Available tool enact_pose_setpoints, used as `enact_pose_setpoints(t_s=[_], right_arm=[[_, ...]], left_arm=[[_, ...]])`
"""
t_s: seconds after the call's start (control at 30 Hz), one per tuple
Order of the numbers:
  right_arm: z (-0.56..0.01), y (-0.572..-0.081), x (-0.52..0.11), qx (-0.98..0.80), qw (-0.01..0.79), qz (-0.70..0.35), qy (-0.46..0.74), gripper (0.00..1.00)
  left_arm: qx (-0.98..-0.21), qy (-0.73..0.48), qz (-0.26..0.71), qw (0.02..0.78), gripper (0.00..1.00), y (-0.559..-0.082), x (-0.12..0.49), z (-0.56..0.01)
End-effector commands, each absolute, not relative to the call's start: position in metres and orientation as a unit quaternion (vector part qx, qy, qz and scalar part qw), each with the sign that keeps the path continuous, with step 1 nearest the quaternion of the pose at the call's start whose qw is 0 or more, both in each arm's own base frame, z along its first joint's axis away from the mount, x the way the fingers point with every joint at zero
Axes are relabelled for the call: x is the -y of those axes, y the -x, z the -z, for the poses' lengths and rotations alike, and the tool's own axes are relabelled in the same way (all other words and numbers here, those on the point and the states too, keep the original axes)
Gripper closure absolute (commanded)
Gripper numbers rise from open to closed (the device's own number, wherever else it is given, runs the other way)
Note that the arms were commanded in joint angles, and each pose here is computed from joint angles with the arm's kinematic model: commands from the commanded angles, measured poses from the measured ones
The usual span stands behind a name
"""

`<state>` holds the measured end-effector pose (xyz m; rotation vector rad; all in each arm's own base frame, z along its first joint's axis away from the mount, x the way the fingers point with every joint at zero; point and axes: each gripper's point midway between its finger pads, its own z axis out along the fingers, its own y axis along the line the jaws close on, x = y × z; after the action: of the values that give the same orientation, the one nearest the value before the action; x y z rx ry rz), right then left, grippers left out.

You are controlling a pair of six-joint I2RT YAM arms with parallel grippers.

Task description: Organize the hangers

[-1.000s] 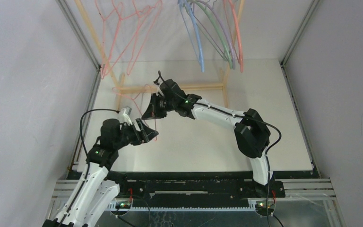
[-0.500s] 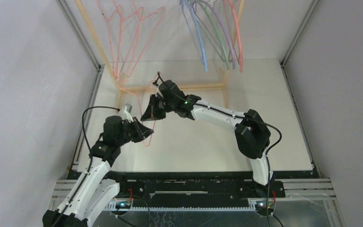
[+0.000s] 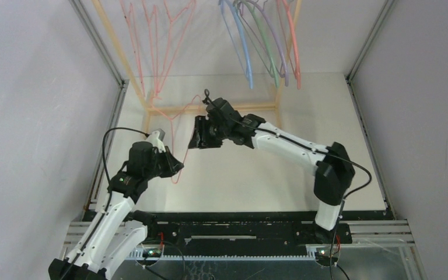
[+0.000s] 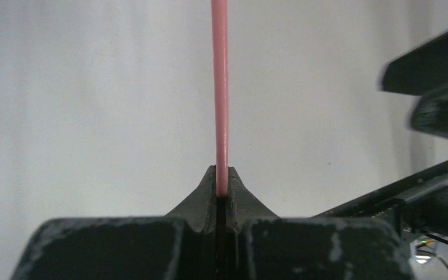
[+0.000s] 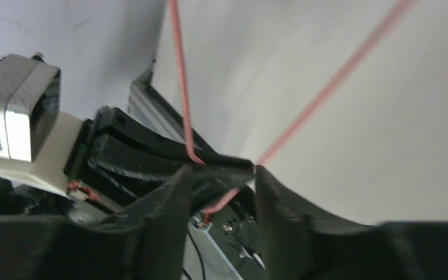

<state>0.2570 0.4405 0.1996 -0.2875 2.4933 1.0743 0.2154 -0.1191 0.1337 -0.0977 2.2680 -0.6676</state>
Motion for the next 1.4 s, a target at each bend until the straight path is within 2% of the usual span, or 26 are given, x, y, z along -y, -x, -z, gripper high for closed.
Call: enact_pose_setpoints(t_s=[0.0,0.2,0.37,0.67,1.0,1.37], right_arm=[[-0.226,-0.258,-0.387,-0.899,0.277,-0.321,0.11,0.44],[-0.23,-0.255,-0.335,-0.91,0.32,-0.245,0.1,0.44],[-0.241,-0.258,-0.314,-0.905,0.347,-0.232,0.087,0.44],[-0.24,-0.256,-0.277,-0.906,0.363,-0.21,0.063,0.44],[-0.257,-0.264,-0.231,-0.897,0.396,-0.194,0.032,0.44],[-0.265,-0.275,-0.203,-0.892,0.406,-0.2,0.024,0.44]], left_arm=[[-0.889,0.002,0.197,0.413,1.0,-0.225,0.11,-0.163],[-0.893,-0.03,0.202,0.4,1.0,-0.223,0.137,-0.169],[-0.897,-0.08,0.222,0.375,1.0,-0.214,0.183,-0.154],[-0.899,-0.124,0.178,0.381,1.0,-0.229,0.22,-0.164],[-0.885,-0.13,0.071,0.442,1.0,-0.282,0.219,-0.238],[-0.871,-0.12,0.073,0.47,1.0,-0.315,0.251,-0.283]])
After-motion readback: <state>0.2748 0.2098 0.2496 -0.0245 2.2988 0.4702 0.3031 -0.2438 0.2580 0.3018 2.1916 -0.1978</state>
